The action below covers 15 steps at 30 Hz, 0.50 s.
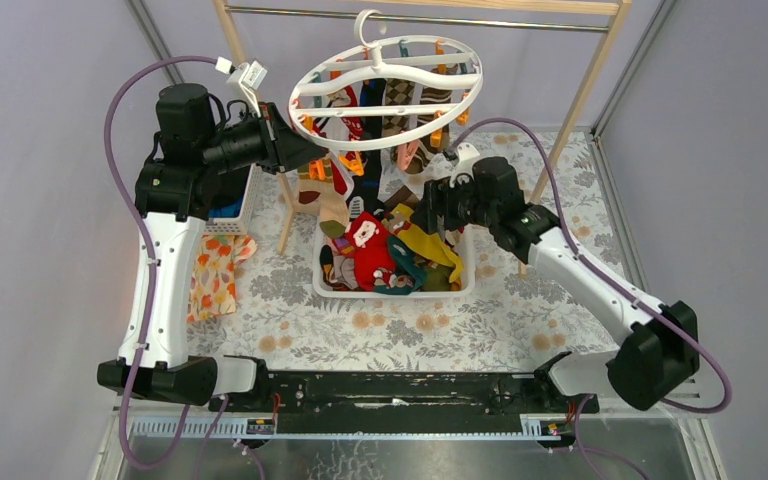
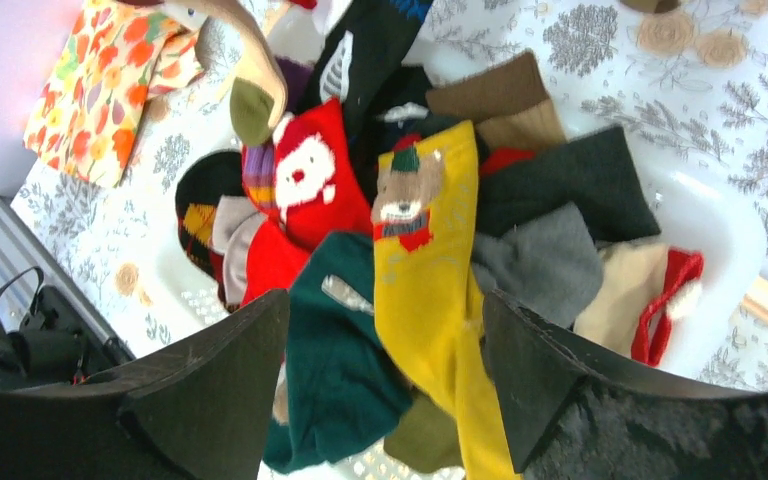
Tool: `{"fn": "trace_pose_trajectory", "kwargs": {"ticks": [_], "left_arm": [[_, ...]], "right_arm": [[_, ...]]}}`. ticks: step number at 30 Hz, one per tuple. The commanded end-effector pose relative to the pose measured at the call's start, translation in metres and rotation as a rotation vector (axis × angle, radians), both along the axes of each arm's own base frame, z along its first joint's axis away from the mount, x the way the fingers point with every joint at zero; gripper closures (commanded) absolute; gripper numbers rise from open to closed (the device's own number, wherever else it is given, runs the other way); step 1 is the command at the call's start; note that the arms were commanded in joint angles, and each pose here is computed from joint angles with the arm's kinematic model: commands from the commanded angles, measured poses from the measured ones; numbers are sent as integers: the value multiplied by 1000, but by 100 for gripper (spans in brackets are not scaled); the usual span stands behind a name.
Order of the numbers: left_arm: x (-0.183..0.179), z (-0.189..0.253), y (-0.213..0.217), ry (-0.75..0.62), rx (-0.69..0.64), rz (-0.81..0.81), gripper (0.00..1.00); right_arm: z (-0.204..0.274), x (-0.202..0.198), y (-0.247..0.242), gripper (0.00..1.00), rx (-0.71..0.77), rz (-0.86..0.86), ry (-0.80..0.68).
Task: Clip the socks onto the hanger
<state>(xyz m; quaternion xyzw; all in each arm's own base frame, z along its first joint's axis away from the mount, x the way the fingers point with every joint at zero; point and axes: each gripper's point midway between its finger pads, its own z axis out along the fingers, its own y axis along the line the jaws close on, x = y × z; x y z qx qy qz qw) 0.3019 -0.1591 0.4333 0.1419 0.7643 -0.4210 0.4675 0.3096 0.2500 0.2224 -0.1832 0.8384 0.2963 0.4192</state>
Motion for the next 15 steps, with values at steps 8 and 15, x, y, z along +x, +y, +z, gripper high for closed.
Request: {"fn": "trace_pose_trajectory", "kwargs": {"ticks": [8,15], "left_arm": [[-3,6,0,-43,-5,-14,100],[-3,4,0,-40,-5,-17,100]], "right_arm": [[-9,74,40,24,45,3,-92],[-46,88,49,27,67,-2,-21]]}}
